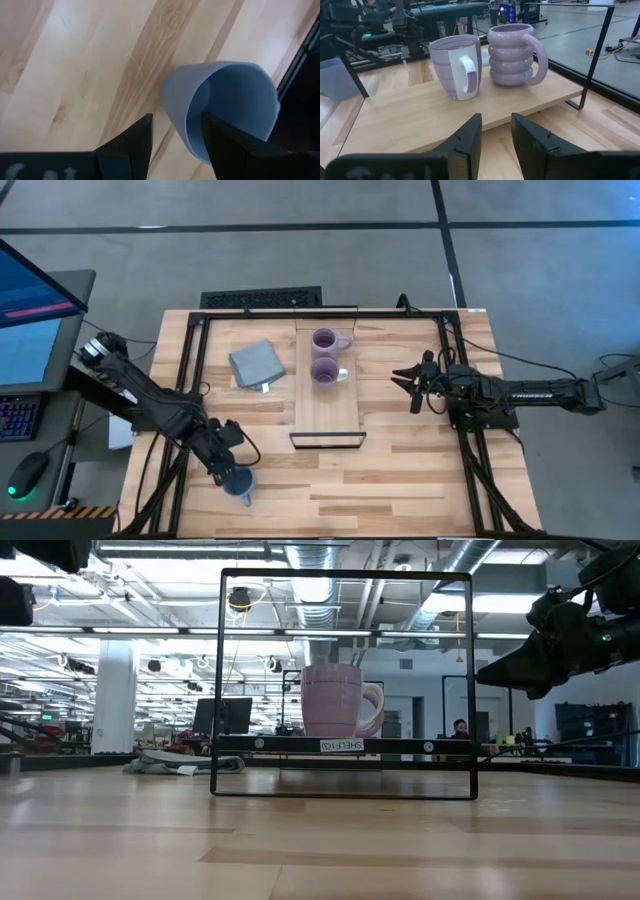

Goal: Stack small to large cups/mugs on shelf
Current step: Put the blue mug on the shelf

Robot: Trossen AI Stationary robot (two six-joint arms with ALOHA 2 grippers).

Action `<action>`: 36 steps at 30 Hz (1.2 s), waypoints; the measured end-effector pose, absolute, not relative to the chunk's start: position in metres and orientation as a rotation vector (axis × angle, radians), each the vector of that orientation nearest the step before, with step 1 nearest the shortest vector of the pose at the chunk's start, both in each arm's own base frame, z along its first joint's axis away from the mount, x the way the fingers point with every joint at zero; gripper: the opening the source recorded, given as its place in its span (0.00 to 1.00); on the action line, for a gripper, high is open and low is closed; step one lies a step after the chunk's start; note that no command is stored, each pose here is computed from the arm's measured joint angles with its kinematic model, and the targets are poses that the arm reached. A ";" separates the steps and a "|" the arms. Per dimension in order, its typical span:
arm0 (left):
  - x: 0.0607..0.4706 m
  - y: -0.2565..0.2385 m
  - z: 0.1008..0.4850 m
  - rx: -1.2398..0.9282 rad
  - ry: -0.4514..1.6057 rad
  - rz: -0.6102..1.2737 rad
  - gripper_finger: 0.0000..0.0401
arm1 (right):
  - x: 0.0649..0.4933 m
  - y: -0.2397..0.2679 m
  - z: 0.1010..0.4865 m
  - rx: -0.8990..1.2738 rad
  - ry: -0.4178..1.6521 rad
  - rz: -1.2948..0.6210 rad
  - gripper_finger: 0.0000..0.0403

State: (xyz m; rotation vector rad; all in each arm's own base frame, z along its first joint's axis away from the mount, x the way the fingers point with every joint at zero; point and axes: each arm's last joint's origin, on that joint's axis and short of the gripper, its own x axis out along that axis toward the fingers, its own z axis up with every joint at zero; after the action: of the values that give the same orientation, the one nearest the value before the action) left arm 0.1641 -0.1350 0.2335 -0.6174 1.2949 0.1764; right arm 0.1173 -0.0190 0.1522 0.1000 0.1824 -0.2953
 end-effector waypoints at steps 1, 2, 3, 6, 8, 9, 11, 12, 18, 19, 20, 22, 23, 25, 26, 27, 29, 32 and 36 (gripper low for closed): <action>0.165 -0.136 0.232 -0.618 1.303 0.175 0.39 | 0.117 -0.019 0.152 0.100 0.182 -0.295 0.31; 0.166 -0.137 0.231 -0.617 1.309 0.173 0.39 | 0.117 -0.019 0.152 0.100 0.182 -0.295 0.31; 0.167 -0.138 0.230 -0.615 1.312 0.172 0.39 | 0.117 -0.019 0.152 0.100 0.182 -0.295 0.31; 0.169 -0.140 0.225 -0.604 1.333 0.181 0.39 | 0.117 -0.019 0.152 0.100 0.182 -0.295 0.31; 0.170 -0.142 0.222 -0.601 1.354 0.182 0.39 | 0.117 -0.019 0.152 0.100 0.182 -0.295 0.31; 0.170 -0.142 0.221 -0.598 1.364 0.183 0.39 | 0.117 -0.019 0.152 0.100 0.182 -0.295 0.31; 0.171 -0.143 0.218 -0.595 1.378 0.186 0.39 | 0.117 -0.019 0.152 0.100 0.182 -0.295 0.31; 0.172 -0.143 0.217 -0.596 1.383 0.191 0.39 | 0.117 -0.019 0.152 0.100 0.182 -0.296 0.31; 0.176 -0.140 0.216 -0.550 1.386 0.164 0.39 | 0.117 -0.019 0.152 0.100 0.182 -0.295 0.31; 0.177 -0.139 0.216 -0.538 1.384 0.156 0.39 | 0.117 -0.019 0.152 0.100 0.184 -0.296 0.31; 0.177 -0.138 0.216 -0.527 1.381 0.150 0.39 | 0.117 -0.019 0.152 0.100 0.189 -0.296 0.31; 0.178 -0.137 0.216 -0.499 1.376 0.133 0.39 | 0.117 -0.019 0.151 0.100 0.194 -0.296 0.31; 0.179 -0.136 0.216 -0.482 1.373 0.124 0.39 | 0.117 -0.019 0.151 0.100 0.197 -0.296 0.31; 0.179 -0.135 0.216 -0.439 1.363 0.101 0.39 | 0.117 -0.019 0.151 0.100 0.198 -0.296 0.31; 0.179 -0.135 0.216 -0.416 1.359 0.086 0.39 | 0.117 -0.019 0.151 0.100 0.198 -0.296 0.31; 0.179 -0.135 0.216 -0.397 1.356 0.074 0.39 | 0.117 -0.019 0.151 0.100 0.198 -0.296 0.31; 0.180 -0.135 0.216 -0.378 1.354 0.059 0.39 | 0.117 -0.019 0.151 0.100 0.198 -0.296 0.31; 0.180 -0.135 0.216 -0.376 1.349 0.069 0.39 | 0.117 -0.019 0.151 0.100 0.199 -0.296 0.31; 0.180 -0.135 0.215 -0.407 1.355 0.090 0.39 | 0.117 -0.019 0.151 0.100 0.200 -0.296 0.31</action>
State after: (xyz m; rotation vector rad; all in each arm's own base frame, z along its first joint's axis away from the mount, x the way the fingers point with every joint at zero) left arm 0.1795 -0.1352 0.2153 -0.4066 1.3546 0.0898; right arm 0.1169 -0.0190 0.1506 0.0999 0.1997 -0.2961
